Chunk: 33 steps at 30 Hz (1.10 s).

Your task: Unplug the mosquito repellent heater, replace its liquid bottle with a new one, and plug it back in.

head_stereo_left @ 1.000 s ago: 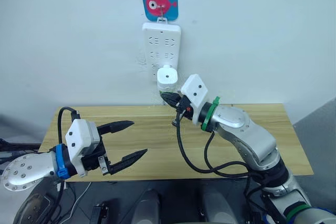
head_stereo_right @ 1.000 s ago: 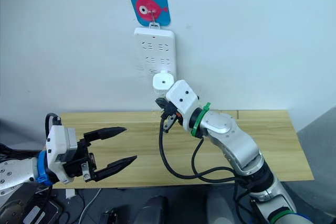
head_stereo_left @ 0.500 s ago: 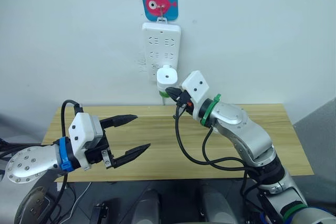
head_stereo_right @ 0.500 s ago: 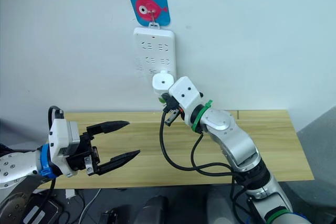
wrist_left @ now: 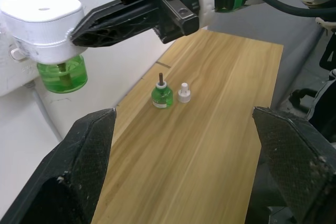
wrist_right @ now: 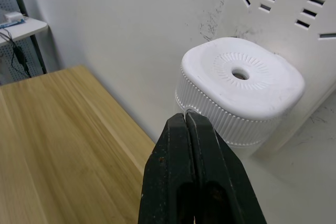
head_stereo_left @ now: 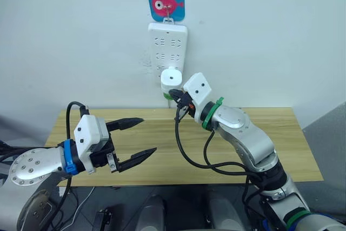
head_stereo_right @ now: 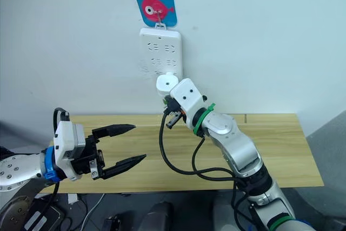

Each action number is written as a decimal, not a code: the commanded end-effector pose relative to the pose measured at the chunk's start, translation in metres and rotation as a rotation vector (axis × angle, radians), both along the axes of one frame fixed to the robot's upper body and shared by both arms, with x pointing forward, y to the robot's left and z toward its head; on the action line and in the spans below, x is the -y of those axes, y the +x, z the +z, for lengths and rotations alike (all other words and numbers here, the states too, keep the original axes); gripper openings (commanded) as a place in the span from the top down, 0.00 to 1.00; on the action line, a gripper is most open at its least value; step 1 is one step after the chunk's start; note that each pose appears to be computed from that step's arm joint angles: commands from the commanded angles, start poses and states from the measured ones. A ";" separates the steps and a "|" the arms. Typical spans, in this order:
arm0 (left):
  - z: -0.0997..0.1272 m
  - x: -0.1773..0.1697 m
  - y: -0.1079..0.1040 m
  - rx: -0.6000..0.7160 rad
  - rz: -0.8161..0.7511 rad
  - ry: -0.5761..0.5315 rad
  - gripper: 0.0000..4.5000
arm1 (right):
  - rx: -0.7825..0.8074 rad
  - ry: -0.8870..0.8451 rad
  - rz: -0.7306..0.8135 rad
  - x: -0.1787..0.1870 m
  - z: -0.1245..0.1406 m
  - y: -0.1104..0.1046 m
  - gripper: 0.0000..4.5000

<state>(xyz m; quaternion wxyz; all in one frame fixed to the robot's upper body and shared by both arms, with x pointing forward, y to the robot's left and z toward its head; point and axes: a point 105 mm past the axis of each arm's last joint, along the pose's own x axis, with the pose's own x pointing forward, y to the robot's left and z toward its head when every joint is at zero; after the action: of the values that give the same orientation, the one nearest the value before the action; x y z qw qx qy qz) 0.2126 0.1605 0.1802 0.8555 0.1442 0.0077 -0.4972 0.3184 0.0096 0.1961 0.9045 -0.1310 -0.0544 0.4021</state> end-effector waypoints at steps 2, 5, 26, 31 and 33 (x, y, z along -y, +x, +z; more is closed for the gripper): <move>0.006 0.000 0.001 0.028 0.000 0.000 0.03 | 0.118 0.036 -0.146 0.023 0.027 0.016 0.99; 0.006 0.000 0.002 0.029 0.000 -0.001 0.03 | 0.126 0.034 -0.176 0.029 0.028 0.020 0.99; -0.017 -0.048 0.018 -0.009 0.012 0.202 0.00 | -0.030 -0.155 0.277 0.062 0.014 -0.056 0.80; -0.015 -0.072 0.029 0.017 0.018 0.313 0.00 | -0.053 -0.284 0.231 0.106 0.015 -0.054 0.40; -0.016 -0.081 0.033 -0.017 0.044 0.358 0.00 | -0.048 -0.368 0.195 0.127 0.015 -0.052 0.24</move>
<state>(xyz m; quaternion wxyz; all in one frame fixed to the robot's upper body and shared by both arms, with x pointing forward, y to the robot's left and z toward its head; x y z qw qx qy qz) 0.2444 0.2354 0.1609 0.8303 0.2726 0.0962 -0.4765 0.2693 -0.1102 0.2000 0.8285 -0.2572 0.0498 0.4949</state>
